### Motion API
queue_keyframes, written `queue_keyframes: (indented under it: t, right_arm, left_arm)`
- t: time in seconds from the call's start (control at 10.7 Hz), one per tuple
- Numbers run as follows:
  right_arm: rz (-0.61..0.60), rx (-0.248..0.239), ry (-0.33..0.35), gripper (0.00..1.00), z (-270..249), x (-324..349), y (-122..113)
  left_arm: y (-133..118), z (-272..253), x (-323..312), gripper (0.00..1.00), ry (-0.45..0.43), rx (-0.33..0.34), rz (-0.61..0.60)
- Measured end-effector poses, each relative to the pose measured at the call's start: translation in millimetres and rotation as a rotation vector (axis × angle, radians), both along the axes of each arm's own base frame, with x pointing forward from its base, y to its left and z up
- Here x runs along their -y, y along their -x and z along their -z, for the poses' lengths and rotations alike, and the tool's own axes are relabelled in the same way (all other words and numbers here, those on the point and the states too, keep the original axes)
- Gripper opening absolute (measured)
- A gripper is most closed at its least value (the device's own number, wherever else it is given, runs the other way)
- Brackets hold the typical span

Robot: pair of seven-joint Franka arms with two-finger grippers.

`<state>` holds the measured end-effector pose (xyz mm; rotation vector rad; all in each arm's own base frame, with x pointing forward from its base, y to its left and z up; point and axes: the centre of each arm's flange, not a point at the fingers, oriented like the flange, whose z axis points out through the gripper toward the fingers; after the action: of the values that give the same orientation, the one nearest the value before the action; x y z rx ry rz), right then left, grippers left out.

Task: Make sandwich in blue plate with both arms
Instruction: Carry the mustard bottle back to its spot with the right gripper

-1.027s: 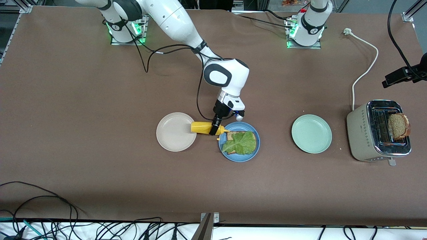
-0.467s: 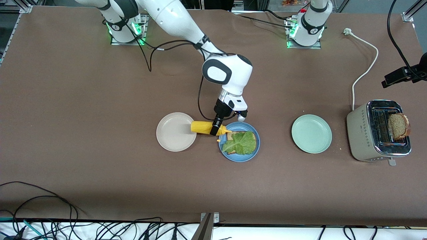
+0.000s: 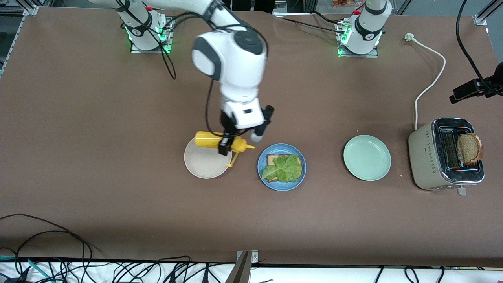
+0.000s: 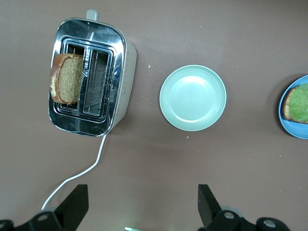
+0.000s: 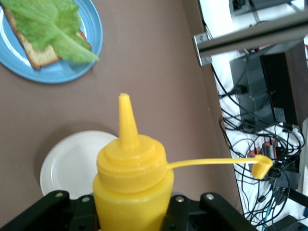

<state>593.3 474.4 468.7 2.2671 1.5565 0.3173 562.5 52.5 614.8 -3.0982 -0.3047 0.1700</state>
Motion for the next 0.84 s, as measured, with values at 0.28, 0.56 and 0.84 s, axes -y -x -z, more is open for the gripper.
queue_keyframes:
  t: [0.28, 0.56, 0.84]
  right_arm:
    - [-0.034, -0.156, -0.144, 0.10, -50, 117, -38]
    - [-0.144, -0.333, -0.359, 0.10, -59, 240, -56]
    - [-0.313, -0.434, -0.596, 0.10, -30, 339, -64]
  left_arm:
    - [-4, 14, -21, 1.00, 0.004, -0.024, -0.036]
    - [-7, 29, -49, 1.00, 0.008, -0.046, -0.082]
    - [-13, 41, -73, 1.00, 0.009, -0.034, -0.120]
